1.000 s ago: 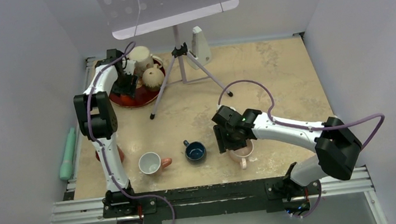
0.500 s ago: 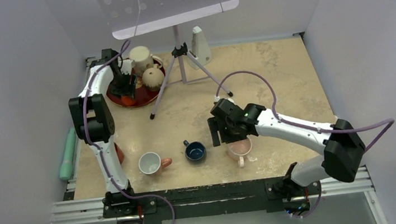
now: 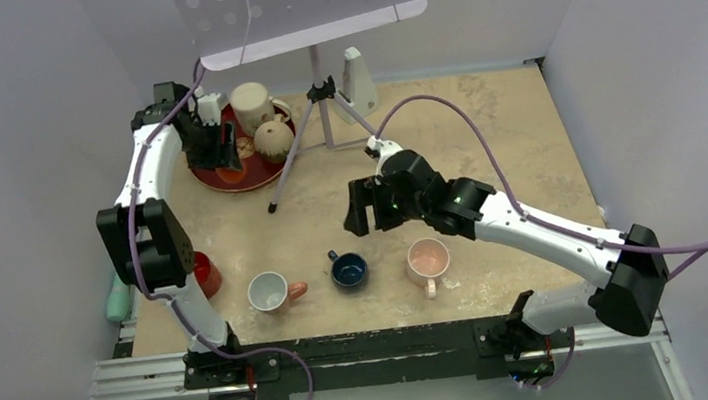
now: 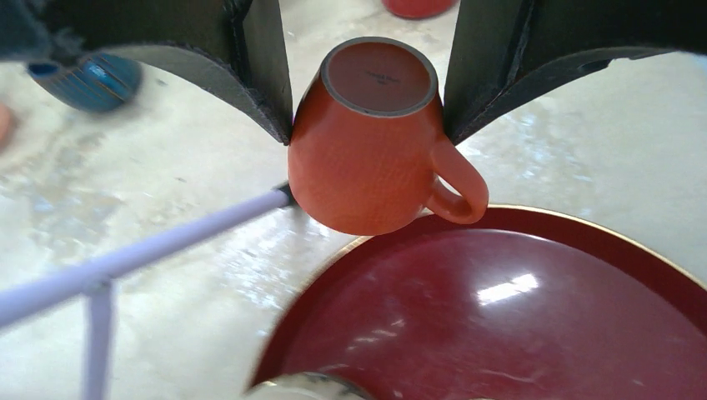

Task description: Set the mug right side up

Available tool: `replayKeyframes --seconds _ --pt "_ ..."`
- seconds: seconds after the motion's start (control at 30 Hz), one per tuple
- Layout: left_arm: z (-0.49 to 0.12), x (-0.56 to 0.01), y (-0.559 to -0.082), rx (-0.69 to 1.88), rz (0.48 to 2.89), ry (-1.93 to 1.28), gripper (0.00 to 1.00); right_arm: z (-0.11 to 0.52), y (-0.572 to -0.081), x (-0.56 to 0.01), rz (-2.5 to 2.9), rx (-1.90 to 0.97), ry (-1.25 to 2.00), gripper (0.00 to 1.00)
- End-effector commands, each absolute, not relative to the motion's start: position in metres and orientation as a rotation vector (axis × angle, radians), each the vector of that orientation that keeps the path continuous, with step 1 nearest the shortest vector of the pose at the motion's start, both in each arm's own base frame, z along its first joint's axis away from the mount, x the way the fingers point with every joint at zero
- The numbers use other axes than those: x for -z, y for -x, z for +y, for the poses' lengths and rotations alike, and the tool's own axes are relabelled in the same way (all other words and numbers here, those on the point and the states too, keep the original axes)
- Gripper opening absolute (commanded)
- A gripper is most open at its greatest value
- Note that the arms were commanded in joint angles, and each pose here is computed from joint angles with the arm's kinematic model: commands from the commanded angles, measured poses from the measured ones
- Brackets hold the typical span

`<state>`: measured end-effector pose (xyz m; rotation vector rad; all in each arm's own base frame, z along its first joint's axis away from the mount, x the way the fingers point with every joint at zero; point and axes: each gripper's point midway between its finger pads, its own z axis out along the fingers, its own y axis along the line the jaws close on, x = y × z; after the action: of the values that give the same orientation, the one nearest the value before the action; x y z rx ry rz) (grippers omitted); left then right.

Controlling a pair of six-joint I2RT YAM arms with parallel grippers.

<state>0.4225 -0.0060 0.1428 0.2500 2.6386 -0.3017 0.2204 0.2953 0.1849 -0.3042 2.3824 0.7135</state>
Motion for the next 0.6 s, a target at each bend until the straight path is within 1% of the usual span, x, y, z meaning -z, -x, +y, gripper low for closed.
replayKeyframes --seconds 0.0,0.07,0.2,0.33,0.47,0.57 --pt "-0.044 -0.199 -0.393 0.557 2.522 -0.21 0.0 0.37 -0.231 -0.318 1.791 -1.223 0.45 0.82" --pt "-0.054 -0.217 -0.379 0.628 2.485 -0.21 0.0 0.38 -0.228 -0.337 1.669 -1.316 0.463 0.82" --pt "-0.074 -0.252 -0.349 0.755 2.397 -0.247 0.0 0.397 -0.235 -0.356 1.545 -1.41 0.452 0.82" --pt "-0.101 -0.286 -0.317 0.923 2.25 -0.422 0.0 0.411 -0.244 -0.366 1.546 -1.569 0.365 0.81" --pt "-0.114 -0.303 -0.294 0.964 2.12 -0.599 0.0 0.397 -0.256 -0.375 1.501 -1.781 0.185 0.77" --pt "-0.123 -0.314 -0.283 1.025 2.043 -0.685 0.0 0.396 -0.262 -0.372 1.499 -1.82 0.16 0.75"
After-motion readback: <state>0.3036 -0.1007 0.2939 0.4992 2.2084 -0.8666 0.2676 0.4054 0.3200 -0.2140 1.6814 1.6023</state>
